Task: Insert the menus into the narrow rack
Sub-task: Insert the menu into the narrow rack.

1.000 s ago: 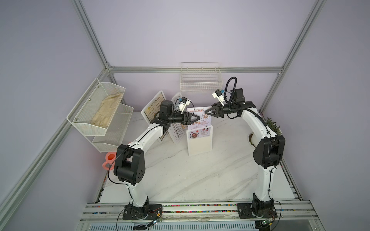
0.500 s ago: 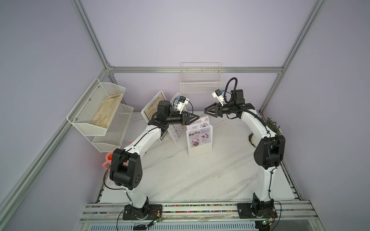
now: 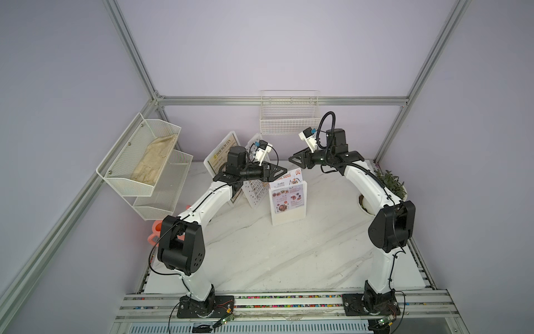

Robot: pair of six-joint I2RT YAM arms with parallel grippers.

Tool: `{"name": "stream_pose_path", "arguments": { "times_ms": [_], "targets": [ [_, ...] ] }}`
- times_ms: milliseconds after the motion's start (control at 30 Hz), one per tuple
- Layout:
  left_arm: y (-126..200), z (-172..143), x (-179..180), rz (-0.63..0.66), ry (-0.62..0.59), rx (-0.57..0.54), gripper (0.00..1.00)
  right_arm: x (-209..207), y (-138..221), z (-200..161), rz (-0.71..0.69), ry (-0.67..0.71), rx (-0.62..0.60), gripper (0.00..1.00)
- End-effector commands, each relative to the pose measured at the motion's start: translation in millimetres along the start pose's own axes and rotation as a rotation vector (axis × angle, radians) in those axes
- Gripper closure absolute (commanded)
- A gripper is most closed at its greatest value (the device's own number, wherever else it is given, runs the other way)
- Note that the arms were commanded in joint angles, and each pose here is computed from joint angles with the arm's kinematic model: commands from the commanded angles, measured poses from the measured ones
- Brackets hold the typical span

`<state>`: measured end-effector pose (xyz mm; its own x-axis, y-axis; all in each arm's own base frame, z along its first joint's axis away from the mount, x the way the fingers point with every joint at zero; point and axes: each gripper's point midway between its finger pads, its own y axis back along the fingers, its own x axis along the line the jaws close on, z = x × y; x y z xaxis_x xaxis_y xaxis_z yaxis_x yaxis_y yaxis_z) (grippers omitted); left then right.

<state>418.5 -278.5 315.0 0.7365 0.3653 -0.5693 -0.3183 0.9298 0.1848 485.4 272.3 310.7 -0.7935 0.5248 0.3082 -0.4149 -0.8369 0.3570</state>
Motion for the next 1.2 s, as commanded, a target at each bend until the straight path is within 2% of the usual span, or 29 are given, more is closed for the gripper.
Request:
{"name": "stream_pose_path", "arguments": {
  "times_ms": [0, 233, 600, 1000, 1167],
  "targets": [
    [5, 6, -14, -0.014, -0.061, -0.017, 0.39, 0, 0, 8, -0.174, -0.011, 0.01, 0.5],
    [4, 3, -16, -0.015, -0.064, -0.014, 0.42, 5, -2, 6, -0.262, -0.012, 0.047, 0.5],
    [0, -4, -16, -0.018, -0.057, -0.001, 0.42, 15, -2, -22, -0.229, -0.057, 0.156, 0.5],
    [-3, -13, -12, -0.006, -0.042, 0.011, 0.42, 14, 1, -41, -0.239, -0.068, 0.196, 0.5],
    [-2, -14, -11, -0.002, -0.045, 0.01, 0.38, 16, 2, -47, -0.231, -0.075, 0.206, 0.5]
  ]
}}
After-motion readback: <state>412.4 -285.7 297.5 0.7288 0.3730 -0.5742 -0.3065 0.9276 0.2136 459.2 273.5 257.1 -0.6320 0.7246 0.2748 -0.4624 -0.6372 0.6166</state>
